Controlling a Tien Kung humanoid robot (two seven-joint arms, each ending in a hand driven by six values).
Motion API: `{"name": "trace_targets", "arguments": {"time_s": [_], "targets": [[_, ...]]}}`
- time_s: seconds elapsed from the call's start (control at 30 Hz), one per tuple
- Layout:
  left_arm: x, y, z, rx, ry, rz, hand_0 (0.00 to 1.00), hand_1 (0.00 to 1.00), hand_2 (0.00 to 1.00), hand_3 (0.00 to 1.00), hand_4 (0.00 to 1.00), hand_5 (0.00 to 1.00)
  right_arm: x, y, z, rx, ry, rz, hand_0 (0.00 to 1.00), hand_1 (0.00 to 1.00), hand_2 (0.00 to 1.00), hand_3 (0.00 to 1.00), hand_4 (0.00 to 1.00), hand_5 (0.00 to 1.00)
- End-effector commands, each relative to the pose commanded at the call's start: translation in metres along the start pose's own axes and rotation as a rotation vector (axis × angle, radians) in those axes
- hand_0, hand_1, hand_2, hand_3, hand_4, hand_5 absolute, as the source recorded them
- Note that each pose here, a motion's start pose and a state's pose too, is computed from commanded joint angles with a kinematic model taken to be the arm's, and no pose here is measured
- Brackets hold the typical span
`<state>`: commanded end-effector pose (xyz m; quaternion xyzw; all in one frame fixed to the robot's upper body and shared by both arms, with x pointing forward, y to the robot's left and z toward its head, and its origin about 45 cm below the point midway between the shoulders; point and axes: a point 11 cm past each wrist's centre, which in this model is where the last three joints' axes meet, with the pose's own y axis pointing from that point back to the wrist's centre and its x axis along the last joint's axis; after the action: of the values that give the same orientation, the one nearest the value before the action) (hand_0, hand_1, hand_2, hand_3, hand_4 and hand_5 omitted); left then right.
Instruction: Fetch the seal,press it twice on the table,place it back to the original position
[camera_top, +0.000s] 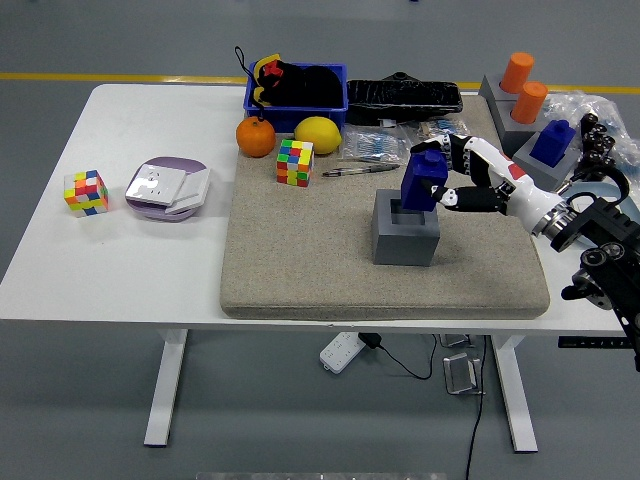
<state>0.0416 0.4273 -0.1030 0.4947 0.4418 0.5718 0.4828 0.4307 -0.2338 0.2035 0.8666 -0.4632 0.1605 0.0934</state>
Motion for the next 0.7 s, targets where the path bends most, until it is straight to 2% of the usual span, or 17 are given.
{"name": "trace_targets", "arguments": {"time_s": [0.27, 0.7], "targets": [[-0.001, 0.0, 0.002, -0.005, -0.002, -0.002, 0.815, 0.826, 0.802, 0.857, 0.855, 0.473, -0.008, -0.007, 0.011, -0.032, 0.013, -0.023, 0.555, 0.482, 0.512, 0.701, 0.455, 0.002], [0.0, 0.0, 0.002, -0.004, -0.003, 0.0, 0.816, 0.825, 0.802, 0.857, 0.854, 0.472, -0.012, -0.009, 0.014, -0.04, 0.021, -0.039, 0.556, 0.481, 0.51, 0.701, 0.457, 0.002]]}}
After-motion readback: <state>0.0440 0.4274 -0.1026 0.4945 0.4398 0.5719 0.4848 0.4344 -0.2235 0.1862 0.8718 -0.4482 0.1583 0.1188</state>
